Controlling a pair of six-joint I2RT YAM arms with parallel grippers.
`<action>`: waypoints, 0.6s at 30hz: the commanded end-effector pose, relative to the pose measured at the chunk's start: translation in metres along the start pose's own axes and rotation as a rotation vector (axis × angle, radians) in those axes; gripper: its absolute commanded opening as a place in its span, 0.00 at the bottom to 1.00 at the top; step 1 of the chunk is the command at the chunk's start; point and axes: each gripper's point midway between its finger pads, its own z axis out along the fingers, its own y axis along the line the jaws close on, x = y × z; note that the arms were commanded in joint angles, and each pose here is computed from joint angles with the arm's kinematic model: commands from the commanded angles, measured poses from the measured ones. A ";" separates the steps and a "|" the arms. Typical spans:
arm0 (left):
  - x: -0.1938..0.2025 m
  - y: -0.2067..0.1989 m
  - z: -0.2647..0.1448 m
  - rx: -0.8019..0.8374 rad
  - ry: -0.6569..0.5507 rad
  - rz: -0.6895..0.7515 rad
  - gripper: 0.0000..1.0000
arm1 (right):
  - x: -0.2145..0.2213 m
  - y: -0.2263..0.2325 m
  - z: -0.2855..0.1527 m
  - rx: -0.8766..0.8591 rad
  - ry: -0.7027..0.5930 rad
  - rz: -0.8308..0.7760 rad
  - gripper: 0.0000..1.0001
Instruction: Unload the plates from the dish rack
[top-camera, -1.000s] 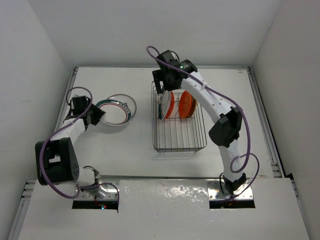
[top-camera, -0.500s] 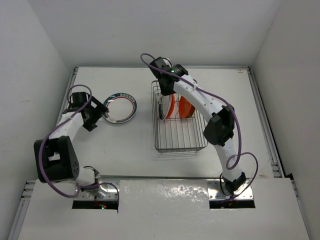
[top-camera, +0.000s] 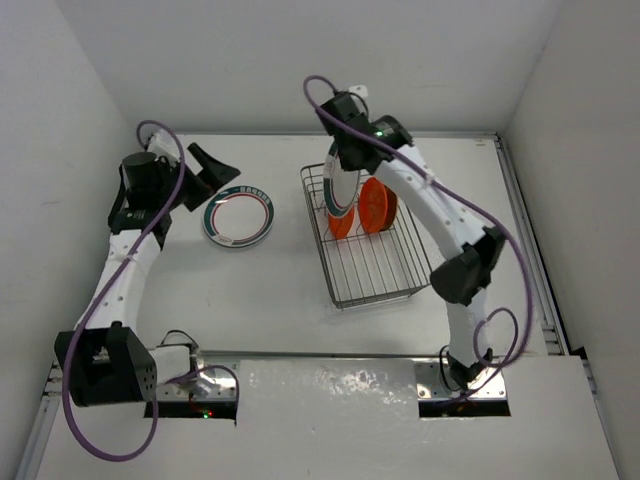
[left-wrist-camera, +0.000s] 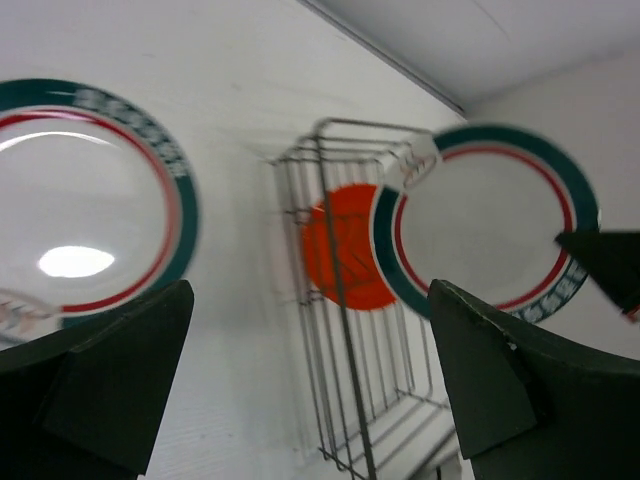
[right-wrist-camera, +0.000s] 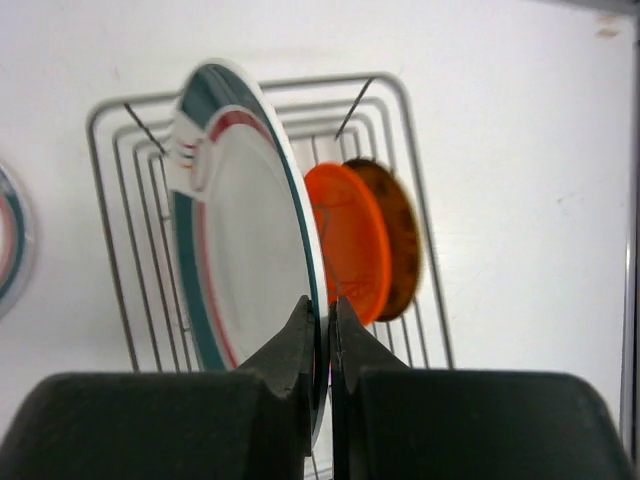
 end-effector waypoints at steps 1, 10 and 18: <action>0.015 -0.070 -0.004 0.347 0.086 0.134 1.00 | -0.055 -0.053 -0.084 -0.023 -0.224 0.185 0.00; 0.045 -0.122 0.003 0.598 0.205 0.178 0.96 | -0.048 0.005 -0.117 -0.871 -0.203 0.472 0.00; 0.049 -0.128 0.001 0.662 0.227 0.146 0.79 | -0.058 0.034 -0.117 -1.057 -0.209 0.528 0.00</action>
